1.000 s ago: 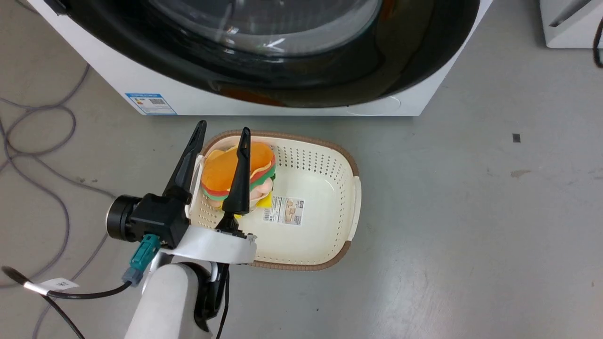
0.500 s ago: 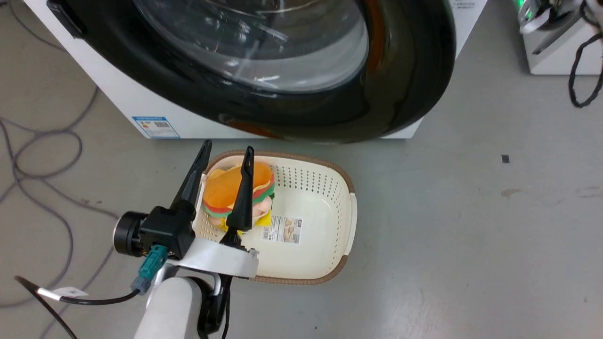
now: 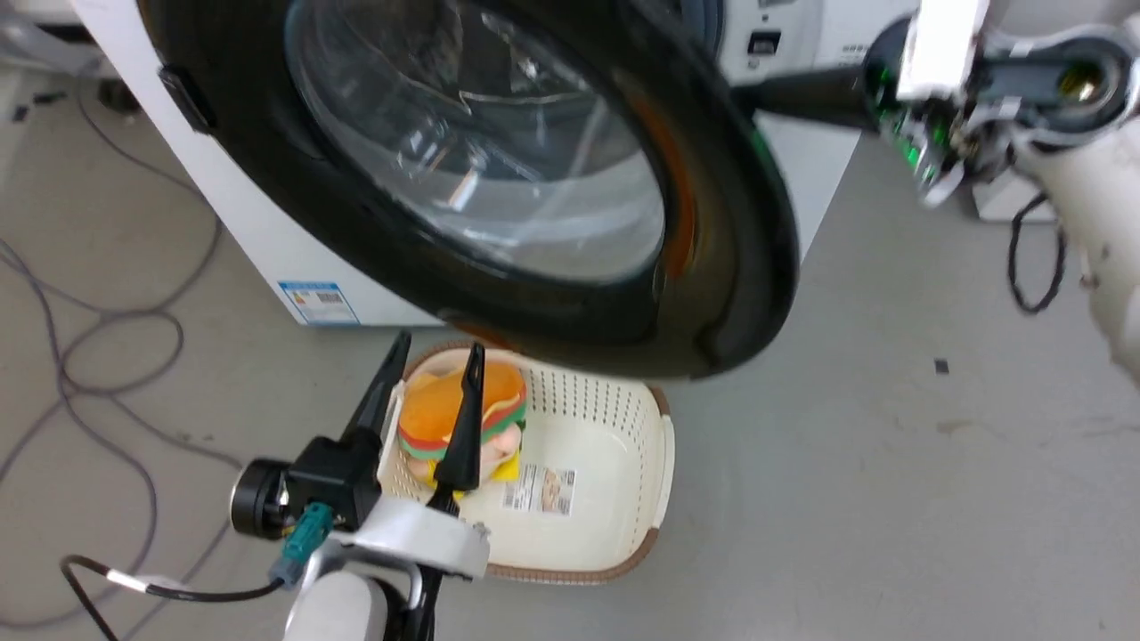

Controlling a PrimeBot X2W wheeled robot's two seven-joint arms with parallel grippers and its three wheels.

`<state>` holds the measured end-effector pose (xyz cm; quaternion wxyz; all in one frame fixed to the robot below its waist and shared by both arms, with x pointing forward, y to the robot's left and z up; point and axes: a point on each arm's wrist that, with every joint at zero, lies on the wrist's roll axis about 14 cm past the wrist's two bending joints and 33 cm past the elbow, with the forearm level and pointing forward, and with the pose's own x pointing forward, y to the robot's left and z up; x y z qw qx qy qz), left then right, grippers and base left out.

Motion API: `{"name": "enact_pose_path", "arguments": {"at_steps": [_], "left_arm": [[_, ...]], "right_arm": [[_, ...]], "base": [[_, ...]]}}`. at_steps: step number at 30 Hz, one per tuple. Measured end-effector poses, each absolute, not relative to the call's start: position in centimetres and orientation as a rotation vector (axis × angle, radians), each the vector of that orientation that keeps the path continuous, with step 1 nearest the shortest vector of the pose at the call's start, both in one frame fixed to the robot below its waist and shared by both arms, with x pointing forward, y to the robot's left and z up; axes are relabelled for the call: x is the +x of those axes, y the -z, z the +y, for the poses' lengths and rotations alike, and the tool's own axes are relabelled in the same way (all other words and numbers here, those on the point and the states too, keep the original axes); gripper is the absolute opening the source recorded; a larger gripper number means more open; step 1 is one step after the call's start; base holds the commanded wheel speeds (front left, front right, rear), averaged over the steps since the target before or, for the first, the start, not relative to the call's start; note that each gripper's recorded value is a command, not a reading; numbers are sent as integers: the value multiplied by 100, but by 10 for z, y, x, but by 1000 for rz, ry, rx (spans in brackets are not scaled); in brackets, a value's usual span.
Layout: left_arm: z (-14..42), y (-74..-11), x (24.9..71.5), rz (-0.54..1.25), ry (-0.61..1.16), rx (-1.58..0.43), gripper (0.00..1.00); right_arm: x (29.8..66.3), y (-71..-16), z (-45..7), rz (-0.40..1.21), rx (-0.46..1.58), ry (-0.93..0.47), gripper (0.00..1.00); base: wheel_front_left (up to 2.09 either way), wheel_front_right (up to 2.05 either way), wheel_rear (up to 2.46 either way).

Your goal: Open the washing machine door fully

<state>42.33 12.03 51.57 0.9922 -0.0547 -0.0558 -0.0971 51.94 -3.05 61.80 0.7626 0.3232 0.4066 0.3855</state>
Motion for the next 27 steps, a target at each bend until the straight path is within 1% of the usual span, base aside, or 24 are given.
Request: {"name": "enact_pose_path", "arguments": {"at_steps": [2, 3, 4, 10, 20, 23, 27], "left_arm": [[122, -515, 417, -108, 188, -108, 100], [122, -515, 417, -108, 188, -108, 100], [125, -516, 411, -108, 182, -107, 100], [131, -519, 396, -112, 162, -102, 100], [141, -515, 384, -97, 132, -90, 100], [141, -515, 383, -97, 131, -90, 100], [142, -515, 383, -96, 129, -90, 100]], "right_arm": [[508, -617, -27, 896, 695, -860, 0], [508, -617, -27, 896, 695, -860, 0], [496, -617, -21, 909, 679, -888, 0], [462, -617, -2, 940, 636, -984, 0], [417, -617, 31, 972, 608, -1145, 0], [409, -616, 36, 964, 615, -1171, 0], [402, -611, 33, 938, 661, -1161, 0]], "base": [[0, 0, 0], [0, 0, 0], [0, 0, 0], [0, 0, 0], [0, 0, 0], [0, 0, 0], [0, 0, 0]]}}
